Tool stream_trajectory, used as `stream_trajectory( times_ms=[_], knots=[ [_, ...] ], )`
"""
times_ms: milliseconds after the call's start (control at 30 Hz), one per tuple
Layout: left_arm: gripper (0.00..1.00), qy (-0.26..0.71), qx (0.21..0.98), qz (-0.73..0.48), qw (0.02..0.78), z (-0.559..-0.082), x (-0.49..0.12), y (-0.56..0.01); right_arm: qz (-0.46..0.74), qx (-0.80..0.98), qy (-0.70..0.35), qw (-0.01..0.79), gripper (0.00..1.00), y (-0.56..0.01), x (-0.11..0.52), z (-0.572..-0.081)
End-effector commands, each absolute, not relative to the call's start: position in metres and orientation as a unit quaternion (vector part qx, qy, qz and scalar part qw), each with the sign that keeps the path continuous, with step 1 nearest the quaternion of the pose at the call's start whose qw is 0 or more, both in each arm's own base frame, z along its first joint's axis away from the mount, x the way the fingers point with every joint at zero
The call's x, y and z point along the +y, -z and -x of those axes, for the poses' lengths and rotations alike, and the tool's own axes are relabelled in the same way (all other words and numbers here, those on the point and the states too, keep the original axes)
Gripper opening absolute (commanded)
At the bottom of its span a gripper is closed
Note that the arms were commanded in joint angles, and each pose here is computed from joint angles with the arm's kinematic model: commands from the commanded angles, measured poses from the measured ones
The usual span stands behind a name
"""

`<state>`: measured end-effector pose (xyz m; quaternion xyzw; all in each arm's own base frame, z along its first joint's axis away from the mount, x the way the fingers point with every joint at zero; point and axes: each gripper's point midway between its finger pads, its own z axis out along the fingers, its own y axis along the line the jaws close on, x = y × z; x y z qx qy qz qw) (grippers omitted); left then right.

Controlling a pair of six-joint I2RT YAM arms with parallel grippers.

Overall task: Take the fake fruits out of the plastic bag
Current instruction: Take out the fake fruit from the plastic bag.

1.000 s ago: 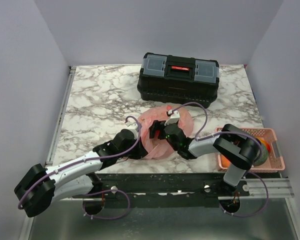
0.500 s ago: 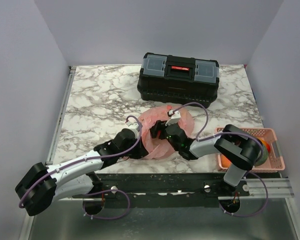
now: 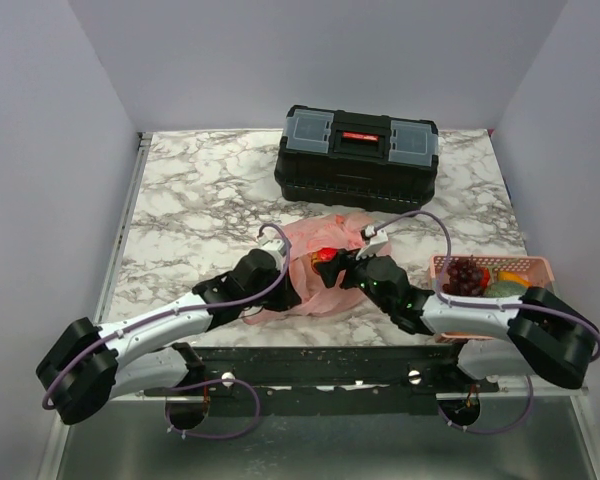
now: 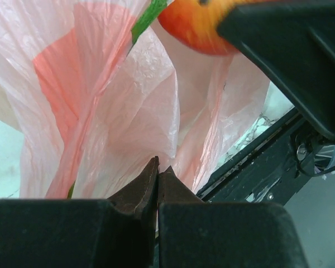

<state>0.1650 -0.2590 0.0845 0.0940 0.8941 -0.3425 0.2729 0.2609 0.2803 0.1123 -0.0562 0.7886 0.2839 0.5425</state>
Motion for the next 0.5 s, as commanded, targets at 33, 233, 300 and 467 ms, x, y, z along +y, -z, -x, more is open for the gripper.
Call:
stream_trajectory(
  times_ms=[33, 233, 300, 467],
  knots=[
    [0.0, 0.337, 0.893, -0.103, 0.279, -0.171, -0.264, -0.087, 0.131, 0.789, -0.344, 0.492, 0.09, -0.119, 0.287, -0.22],
    [0.0, 0.347, 0.892, -0.103, 0.27, -0.171, -0.27, -0.086, 0.121, 0.78, -0.337, 0.514, 0.01, -0.158, 0.27, -0.217],
    [0.0, 0.348, 0.892, -0.104, 0.269, -0.171, -0.271, -0.086, 0.12, 0.775, -0.33, 0.525, 0.01, -0.172, 0.264, -0.218],
    [0.0, 0.344, 0.891, -0.106, 0.275, -0.172, -0.269, -0.088, 0.081, 0.752, -0.316, 0.573, 0.01, -0.217, 0.235, -0.22]
  ],
)
